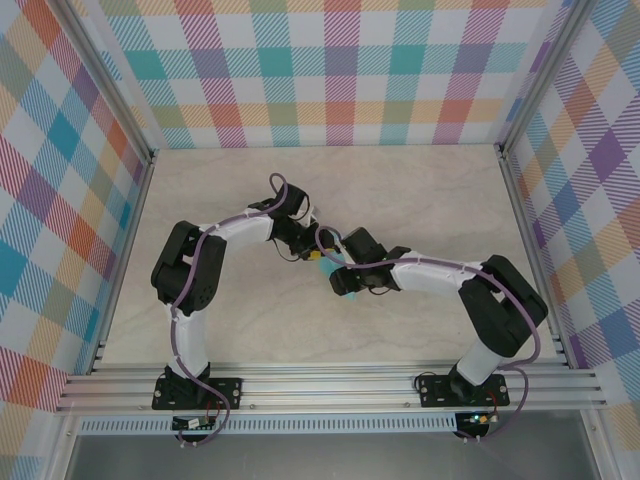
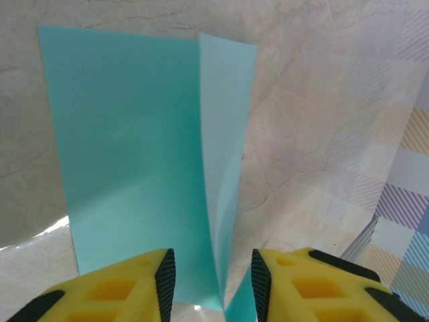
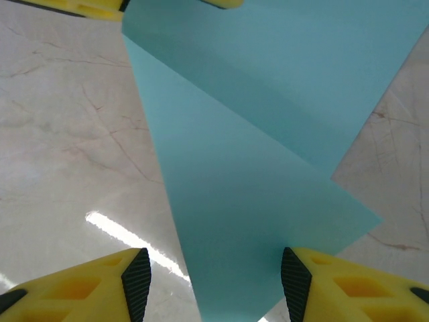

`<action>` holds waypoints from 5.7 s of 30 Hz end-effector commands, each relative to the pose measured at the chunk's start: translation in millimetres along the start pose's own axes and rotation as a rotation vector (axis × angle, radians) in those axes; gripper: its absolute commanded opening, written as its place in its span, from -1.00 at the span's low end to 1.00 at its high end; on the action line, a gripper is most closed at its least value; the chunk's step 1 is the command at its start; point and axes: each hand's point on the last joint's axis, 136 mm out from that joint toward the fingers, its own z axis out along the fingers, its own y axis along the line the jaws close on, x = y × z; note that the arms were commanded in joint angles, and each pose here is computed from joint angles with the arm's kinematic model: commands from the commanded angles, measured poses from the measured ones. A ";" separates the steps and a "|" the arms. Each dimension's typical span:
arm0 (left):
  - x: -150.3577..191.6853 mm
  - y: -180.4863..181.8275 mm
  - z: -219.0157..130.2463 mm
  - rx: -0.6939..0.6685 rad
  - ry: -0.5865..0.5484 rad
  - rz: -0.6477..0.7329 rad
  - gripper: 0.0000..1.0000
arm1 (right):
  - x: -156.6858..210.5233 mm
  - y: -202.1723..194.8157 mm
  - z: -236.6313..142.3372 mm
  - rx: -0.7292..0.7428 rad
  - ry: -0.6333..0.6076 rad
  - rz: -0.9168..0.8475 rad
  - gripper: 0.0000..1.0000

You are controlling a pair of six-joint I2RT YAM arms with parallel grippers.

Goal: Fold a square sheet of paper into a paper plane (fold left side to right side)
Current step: Fourth fold the wing at the center of the table.

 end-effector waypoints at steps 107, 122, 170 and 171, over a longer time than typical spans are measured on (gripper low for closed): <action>21.0 32.1 38.2 -0.042 0.081 -0.057 -0.12 | -7.3 -10.3 -11.2 -0.274 -0.085 0.296 -0.26; 19.2 26.2 33.3 -0.033 0.070 -0.044 -0.12 | -2.5 -4.2 8.7 -0.261 0.008 0.262 -0.23; 25.7 33.3 32.8 -0.043 0.069 -0.052 -0.12 | -21.1 2.6 18.6 -0.393 -0.009 0.253 -0.81; 25.6 33.3 32.8 -0.043 0.070 -0.052 -0.12 | -20.7 2.1 18.9 -0.395 -0.007 0.254 -0.80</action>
